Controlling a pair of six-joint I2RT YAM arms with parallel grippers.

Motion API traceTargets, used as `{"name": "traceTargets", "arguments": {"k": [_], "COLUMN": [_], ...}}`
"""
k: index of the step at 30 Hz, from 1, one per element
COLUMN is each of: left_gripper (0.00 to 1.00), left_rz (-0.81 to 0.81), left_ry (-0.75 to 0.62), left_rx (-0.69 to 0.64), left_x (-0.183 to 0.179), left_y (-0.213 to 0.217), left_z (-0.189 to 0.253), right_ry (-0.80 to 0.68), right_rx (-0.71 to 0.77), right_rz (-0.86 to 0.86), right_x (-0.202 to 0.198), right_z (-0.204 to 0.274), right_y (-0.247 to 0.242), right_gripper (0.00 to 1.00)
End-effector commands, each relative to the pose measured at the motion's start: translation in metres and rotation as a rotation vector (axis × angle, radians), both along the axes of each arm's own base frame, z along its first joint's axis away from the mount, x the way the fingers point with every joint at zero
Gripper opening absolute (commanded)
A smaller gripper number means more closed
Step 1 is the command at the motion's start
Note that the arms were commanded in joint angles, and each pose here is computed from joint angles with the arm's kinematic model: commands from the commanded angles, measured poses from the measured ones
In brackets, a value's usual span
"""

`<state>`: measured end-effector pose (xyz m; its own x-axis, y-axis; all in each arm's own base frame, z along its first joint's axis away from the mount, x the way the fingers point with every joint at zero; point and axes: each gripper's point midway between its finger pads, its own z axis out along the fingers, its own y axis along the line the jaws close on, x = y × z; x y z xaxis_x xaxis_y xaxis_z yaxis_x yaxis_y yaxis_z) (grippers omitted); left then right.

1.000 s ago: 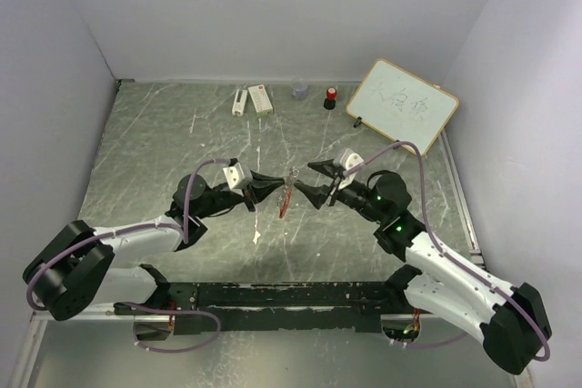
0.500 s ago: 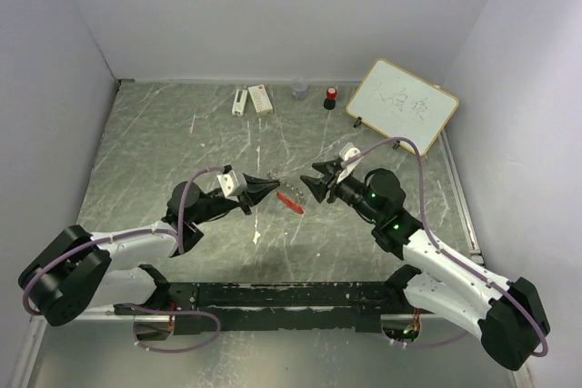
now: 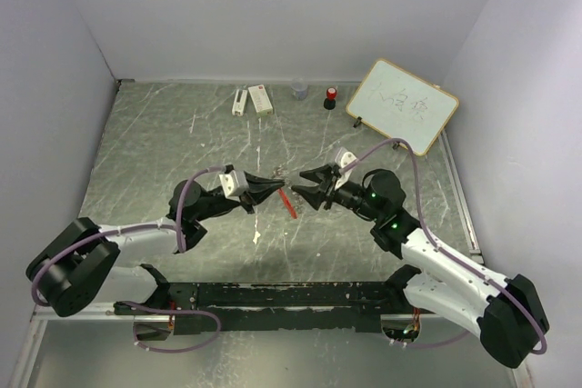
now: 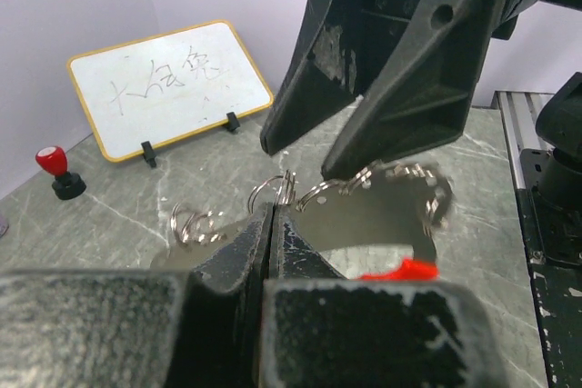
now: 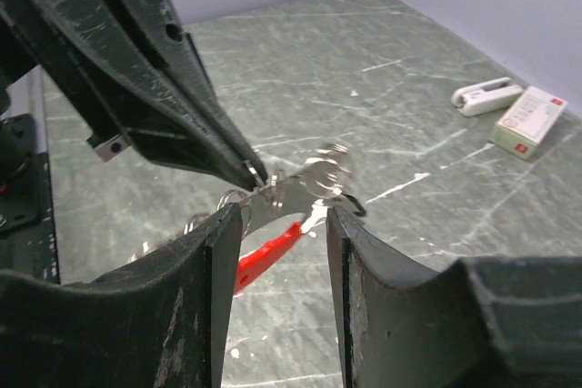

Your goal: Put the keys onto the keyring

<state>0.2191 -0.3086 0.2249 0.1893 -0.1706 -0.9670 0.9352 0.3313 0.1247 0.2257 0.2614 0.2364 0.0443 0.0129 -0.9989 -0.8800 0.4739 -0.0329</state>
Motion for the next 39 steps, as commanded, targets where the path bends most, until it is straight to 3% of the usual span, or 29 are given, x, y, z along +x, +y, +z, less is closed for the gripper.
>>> {"name": "traceTargets", "arguments": {"k": [1,9,13,24,33,37,39], "left_gripper": [0.07,0.07,0.07,0.07,0.07,0.07,0.07], "left_rz": [-0.057,-0.113,-0.164,-0.273,-0.352,-0.402,-0.411], "left_ry": [-0.088,-0.104,-0.109,-0.072,-0.026,-0.009,-0.018], "left_rx": [-0.070,-0.093,-0.133,-0.188,-0.198,-0.207,-0.201], "left_x": [-0.005,-0.013,-0.020,-0.034,-0.040,-0.040,-0.039], "left_y": [-0.006,-0.011,-0.012,-0.010,-0.009,-0.007,-0.009], "left_z": [0.032,0.038,0.044,0.054,0.048,0.048,0.048], "right_ry": [-0.007,0.012,0.014,0.005,-0.038,-0.025,-0.035], "right_rx": [-0.012,-0.028,-0.028,-0.009,0.021,0.010,0.011], "right_rz": [0.117,0.077,0.061,-0.138,-0.181,-0.177,-0.149], "right_x": [-0.016,-0.011,-0.008,0.013,0.012,0.011,0.006], "right_z": [-0.003,-0.011,-0.011,-0.004,0.009,0.009,0.010], "right_y": [0.011,0.007,0.006,-0.018,-0.029,-0.029,-0.027], "right_gripper": [0.42,0.38,0.24,0.00,0.00,0.18,0.21]}}
